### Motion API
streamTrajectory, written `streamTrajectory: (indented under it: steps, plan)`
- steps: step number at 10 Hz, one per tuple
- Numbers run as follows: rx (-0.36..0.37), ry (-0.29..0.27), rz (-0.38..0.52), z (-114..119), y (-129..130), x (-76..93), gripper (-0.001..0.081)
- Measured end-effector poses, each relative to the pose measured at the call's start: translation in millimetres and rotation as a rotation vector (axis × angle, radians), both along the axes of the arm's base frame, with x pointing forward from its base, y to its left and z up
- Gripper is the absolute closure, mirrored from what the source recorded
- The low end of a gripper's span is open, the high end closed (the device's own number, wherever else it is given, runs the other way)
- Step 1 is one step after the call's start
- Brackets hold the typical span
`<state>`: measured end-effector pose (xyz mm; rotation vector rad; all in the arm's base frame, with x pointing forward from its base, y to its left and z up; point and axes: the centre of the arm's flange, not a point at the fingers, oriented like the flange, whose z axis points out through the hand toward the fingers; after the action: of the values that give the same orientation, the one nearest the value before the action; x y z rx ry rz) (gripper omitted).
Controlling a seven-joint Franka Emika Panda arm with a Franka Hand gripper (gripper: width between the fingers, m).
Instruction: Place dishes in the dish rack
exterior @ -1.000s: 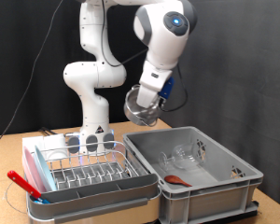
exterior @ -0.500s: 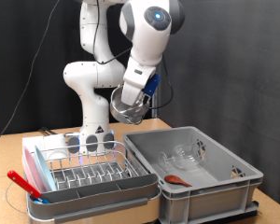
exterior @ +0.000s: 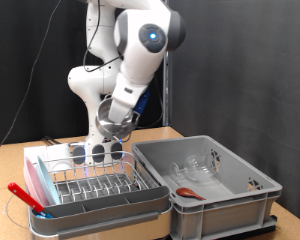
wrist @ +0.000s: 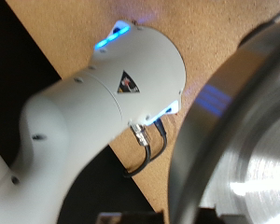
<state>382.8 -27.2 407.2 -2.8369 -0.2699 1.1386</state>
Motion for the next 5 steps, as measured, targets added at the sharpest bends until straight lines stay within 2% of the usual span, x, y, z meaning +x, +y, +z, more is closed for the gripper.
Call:
streamTrajectory:
  steps: [3,5]
  plan:
    - [0.078,0.026,0.08,-9,-25,-3.0,0.0779]
    - [0.088,0.059,0.092,-24,-29,-5.9,0.0779]
